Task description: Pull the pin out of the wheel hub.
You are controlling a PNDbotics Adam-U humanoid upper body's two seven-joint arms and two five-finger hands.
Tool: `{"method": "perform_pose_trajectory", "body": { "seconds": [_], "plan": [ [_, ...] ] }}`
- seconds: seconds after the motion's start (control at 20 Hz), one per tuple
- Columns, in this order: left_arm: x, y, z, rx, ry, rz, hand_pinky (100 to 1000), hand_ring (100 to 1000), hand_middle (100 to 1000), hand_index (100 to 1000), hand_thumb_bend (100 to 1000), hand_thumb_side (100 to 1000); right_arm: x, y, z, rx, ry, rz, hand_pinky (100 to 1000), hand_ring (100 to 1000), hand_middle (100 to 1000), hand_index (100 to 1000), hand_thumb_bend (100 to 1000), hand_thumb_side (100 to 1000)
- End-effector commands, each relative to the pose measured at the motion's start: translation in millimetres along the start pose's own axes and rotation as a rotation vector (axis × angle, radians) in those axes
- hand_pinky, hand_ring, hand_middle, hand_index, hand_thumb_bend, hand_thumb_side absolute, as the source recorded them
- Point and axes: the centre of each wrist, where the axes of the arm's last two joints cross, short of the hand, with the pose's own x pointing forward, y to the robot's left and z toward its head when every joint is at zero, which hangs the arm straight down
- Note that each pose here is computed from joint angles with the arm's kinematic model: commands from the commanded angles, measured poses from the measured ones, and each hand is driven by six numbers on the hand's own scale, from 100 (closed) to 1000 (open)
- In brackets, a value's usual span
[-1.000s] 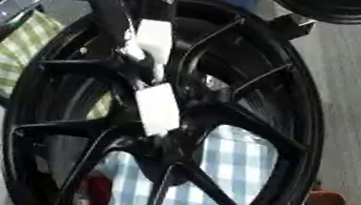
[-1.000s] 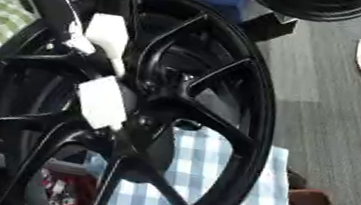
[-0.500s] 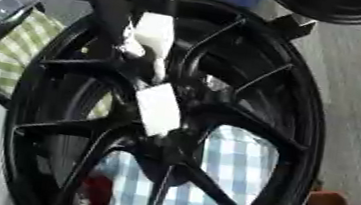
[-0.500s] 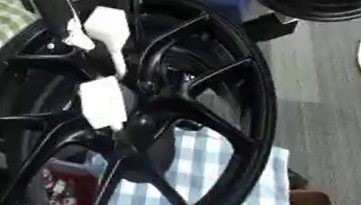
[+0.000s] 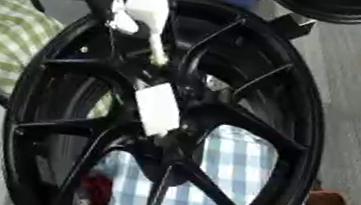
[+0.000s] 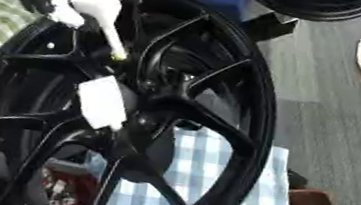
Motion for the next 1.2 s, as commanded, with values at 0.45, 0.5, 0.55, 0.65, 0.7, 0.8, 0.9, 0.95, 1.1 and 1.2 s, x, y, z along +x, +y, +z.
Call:
{"method": "perform_pose_trajectory", "body": {
  "seconds": [0.45, 0.5, 0.55, 0.65, 0.7, 0.8, 0.9, 0.95, 1.1, 1.2],
  "plan": [
    [-32, 25.2, 40, 0.253, 0.098, 0.045, 672, 425, 212, 324, 112, 100, 8, -4.1, -2, -0.007, -0.031, 0.004, 805, 575, 682, 604, 100, 719],
    [-34, 25.1, 41, 0.258, 0.103, 0.048, 673, 433, 221, 334, 100, 100, 8, -4.3, -2, -0.009, -0.031, 0.004, 805, 575, 682, 604, 100, 711],
    [-42, 25.2, 45, 0.273, 0.136, 0.061, 673, 433, 221, 334, 100, 100, 7, -6.7, -2, -0.026, -0.037, 0.009, 805, 575, 681, 604, 100, 691],
    [-68, 24.6, 57, 0.311, 0.246, 0.096, 675, 439, 228, 341, 100, 100, 7, -13.0, -1, -0.070, -0.047, 0.018, 805, 575, 682, 604, 100, 710],
    [-83, 24.0, 65, 0.333, 0.315, 0.115, 675, 442, 230, 345, 100, 100, 6, -14.8, -1, -0.086, -0.049, 0.019, 805, 575, 682, 604, 100, 710],
    [-114, 22.1, 86, 0.379, 0.464, 0.151, 676, 444, 235, 355, 100, 100, 6, -15.6, -1, -0.101, -0.052, 0.018, 804, 575, 682, 604, 100, 711],
    [-143, 19.7, 109, 0.424, 0.613, 0.180, 678, 444, 237, 357, 100, 100, 6, -14.2, -1, -0.101, -0.056, 0.011, 804, 575, 682, 604, 100, 713],
    [-155, 17.6, 119, 0.442, 0.676, 0.196, 679, 446, 242, 363, 100, 100, 7, -13.4, -1, -0.100, -0.057, 0.008, 804, 574, 682, 603, 100, 713],
    [-189, -2.0, 133, 0.471, 0.816, 0.290, 685, 452, 261, 386, 100, 100, 6, -13.3, -1, -0.107, -0.056, 0.004, 804, 574, 681, 603, 100, 712],
    [-210, -23.2, 135, 0.463, 0.885, 0.368, 687, 452, 264, 388, 100, 100, 6, -13.0, -1, -0.108, -0.056, 0.002, 804, 574, 681, 603, 100, 712]
  ]
}}
